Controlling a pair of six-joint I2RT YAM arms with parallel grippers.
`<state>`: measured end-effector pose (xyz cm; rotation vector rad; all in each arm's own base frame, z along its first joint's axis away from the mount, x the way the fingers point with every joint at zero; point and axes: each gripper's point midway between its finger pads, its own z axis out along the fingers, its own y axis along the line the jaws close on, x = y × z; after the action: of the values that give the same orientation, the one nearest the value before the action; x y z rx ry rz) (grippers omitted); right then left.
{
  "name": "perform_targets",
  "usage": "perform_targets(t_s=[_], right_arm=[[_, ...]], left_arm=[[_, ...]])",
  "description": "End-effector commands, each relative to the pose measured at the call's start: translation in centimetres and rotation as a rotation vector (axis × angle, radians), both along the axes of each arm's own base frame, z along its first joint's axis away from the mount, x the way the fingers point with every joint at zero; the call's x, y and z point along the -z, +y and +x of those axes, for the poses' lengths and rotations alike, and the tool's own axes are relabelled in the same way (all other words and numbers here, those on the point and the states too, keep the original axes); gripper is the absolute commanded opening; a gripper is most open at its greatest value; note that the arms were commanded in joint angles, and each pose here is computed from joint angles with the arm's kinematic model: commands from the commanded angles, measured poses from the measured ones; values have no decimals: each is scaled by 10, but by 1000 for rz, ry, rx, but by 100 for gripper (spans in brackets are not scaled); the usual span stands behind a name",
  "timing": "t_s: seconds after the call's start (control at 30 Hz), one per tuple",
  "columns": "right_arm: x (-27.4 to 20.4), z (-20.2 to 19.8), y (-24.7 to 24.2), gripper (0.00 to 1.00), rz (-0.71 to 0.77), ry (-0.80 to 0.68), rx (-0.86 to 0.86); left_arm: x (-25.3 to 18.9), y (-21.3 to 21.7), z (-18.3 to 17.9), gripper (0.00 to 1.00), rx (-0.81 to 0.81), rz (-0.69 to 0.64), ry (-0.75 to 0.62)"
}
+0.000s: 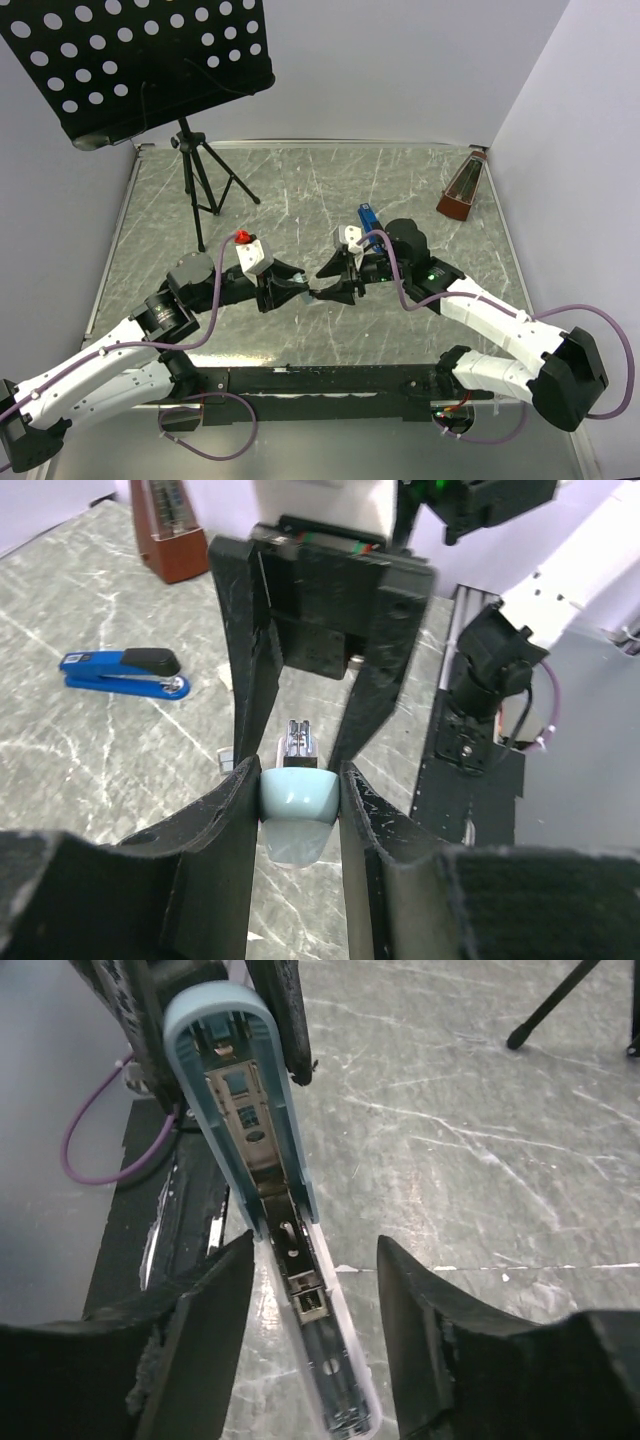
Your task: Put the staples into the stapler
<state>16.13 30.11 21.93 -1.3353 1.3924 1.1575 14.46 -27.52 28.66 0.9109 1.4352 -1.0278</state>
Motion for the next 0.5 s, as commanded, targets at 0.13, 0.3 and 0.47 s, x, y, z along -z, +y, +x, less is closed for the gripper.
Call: perform_targets(t_s=[0.13, 0.3, 0.47], right_arm=[[-20, -8, 10, 46, 36, -62, -102], [-20, -14, 12, 41, 38, -44, -139], [-20, -18, 15, 36, 45, -20, -181]], left_arm=[[-43, -1, -13, 1, 70, -89, -92], [-43, -1, -13, 1, 73, -87, -97], [-43, -1, -14, 1, 79, -92, -104]])
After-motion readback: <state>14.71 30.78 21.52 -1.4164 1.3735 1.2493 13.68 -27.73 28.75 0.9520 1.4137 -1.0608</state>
